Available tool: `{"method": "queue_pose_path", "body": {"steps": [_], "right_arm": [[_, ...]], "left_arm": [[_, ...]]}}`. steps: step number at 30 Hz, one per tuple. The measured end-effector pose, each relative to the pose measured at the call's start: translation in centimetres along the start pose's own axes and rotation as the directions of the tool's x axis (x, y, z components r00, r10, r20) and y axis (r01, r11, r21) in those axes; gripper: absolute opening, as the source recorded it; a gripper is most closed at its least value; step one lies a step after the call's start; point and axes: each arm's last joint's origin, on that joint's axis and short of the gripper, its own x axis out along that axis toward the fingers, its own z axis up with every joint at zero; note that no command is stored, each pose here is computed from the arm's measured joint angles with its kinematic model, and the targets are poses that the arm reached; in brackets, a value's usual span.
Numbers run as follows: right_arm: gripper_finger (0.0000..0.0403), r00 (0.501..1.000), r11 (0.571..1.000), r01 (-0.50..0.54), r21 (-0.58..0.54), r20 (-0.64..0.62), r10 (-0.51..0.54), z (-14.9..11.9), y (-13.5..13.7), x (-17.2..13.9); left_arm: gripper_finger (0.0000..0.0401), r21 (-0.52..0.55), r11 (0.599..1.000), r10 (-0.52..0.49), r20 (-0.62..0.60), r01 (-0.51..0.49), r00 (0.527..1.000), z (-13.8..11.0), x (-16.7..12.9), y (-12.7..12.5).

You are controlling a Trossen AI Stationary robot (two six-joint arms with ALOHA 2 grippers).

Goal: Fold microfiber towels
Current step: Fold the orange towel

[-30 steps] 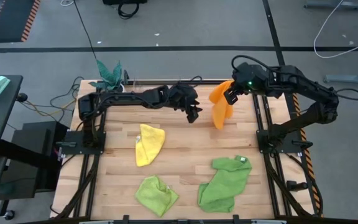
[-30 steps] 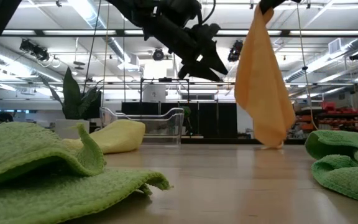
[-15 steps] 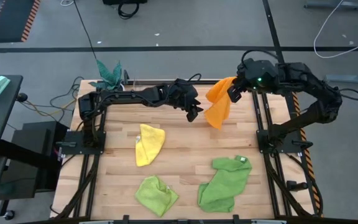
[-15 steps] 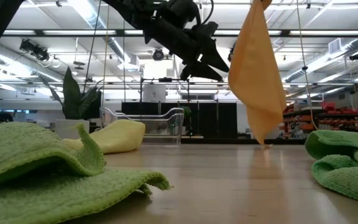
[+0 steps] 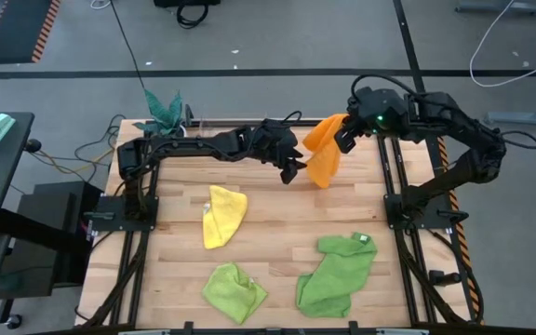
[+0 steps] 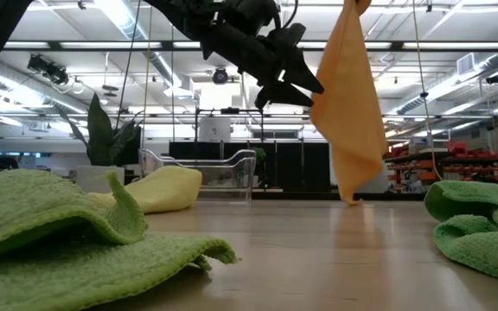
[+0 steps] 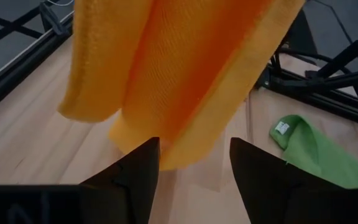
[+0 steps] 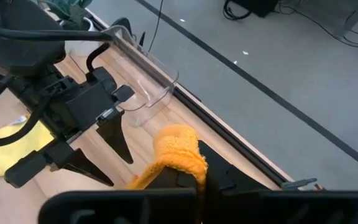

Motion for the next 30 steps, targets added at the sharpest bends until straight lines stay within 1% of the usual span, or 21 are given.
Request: {"method": "queue_pose_path", "body": {"steps": [8, 16, 21, 25, 30], "right_arm": [[0.0000, 1.000, 1.000, -0.009, 0.009, 0.013, 0.009, 0.1, 0.1, 0.0], [0.0000, 0.999, 1.000, -0.018, 0.010, 0.031, 0.018, 0.3, 0.2, 0.0], [0.0000, 0.999, 1.000, -0.021, 0.010, 0.038, 0.020, 0.4, 0.2, 0.0], [0.0000, 0.998, 1.000, -0.026, 0.006, 0.051, 0.026, 0.6, 0.3, 0.0], [0.0000, 0.998, 0.999, -0.033, 0.001, 0.060, 0.033, 0.7, 0.3, 0.0]], "left_arm": [[0.0200, 0.001, 1.000, 0.000, 0.004, 0.000, 1.000, 0.0, 0.0, 0.0], [0.0205, 0.003, 1.000, -0.006, 0.003, 0.006, 1.000, 0.0, 0.0, -0.3], [0.0199, 0.008, 0.999, -0.040, -0.005, 0.040, 0.999, -0.1, 0.1, -0.8], [0.0198, 0.011, 0.999, -0.047, -0.003, 0.047, 0.999, -0.1, 0.2, -1.1], [0.0200, 0.004, 0.999, -0.033, 0.003, 0.033, 0.999, -0.1, 0.1, -0.8]]}}
